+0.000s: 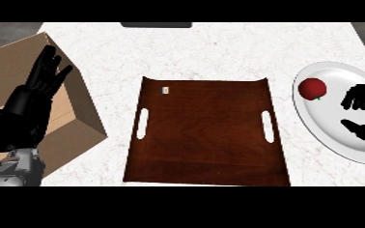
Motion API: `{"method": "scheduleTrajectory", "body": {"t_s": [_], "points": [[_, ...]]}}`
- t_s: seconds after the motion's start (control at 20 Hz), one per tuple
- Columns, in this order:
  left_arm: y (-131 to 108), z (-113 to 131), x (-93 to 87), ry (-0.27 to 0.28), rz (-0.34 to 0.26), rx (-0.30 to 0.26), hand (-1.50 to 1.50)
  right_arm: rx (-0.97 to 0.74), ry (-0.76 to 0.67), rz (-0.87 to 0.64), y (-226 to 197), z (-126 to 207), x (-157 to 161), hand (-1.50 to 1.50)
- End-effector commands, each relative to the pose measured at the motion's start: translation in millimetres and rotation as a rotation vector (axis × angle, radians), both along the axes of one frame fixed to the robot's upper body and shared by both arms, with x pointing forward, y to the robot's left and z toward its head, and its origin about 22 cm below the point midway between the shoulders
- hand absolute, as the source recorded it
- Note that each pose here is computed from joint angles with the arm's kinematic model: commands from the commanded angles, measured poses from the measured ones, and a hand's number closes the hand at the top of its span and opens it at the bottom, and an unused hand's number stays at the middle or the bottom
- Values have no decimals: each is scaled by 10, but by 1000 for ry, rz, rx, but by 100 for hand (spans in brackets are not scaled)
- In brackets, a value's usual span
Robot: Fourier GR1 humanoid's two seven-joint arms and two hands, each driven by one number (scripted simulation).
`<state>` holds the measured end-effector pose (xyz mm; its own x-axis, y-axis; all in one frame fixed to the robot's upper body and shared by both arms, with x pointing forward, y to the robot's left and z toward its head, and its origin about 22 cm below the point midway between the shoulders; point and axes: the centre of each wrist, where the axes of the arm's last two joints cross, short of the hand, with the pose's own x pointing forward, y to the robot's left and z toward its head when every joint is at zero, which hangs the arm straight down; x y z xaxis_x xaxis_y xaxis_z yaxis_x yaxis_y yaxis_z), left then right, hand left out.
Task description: Pick the tomato from the tray and place it in the plate
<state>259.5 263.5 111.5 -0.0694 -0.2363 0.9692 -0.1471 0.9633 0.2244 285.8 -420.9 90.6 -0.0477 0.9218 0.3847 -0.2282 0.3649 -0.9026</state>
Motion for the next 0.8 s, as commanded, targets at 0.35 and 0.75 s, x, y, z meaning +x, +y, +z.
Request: {"method": "scheduleTrajectory", "body": {"t_s": [0.35, 0.75], "points": [[6, -706, -111, 320, 24, -72, 0, 493, -142, 176, -93, -57, 203, -150], [-65, -676, -144, 325, 18, -77, 0, 845, -123, 105, -491, -194, 131, -150]]}}
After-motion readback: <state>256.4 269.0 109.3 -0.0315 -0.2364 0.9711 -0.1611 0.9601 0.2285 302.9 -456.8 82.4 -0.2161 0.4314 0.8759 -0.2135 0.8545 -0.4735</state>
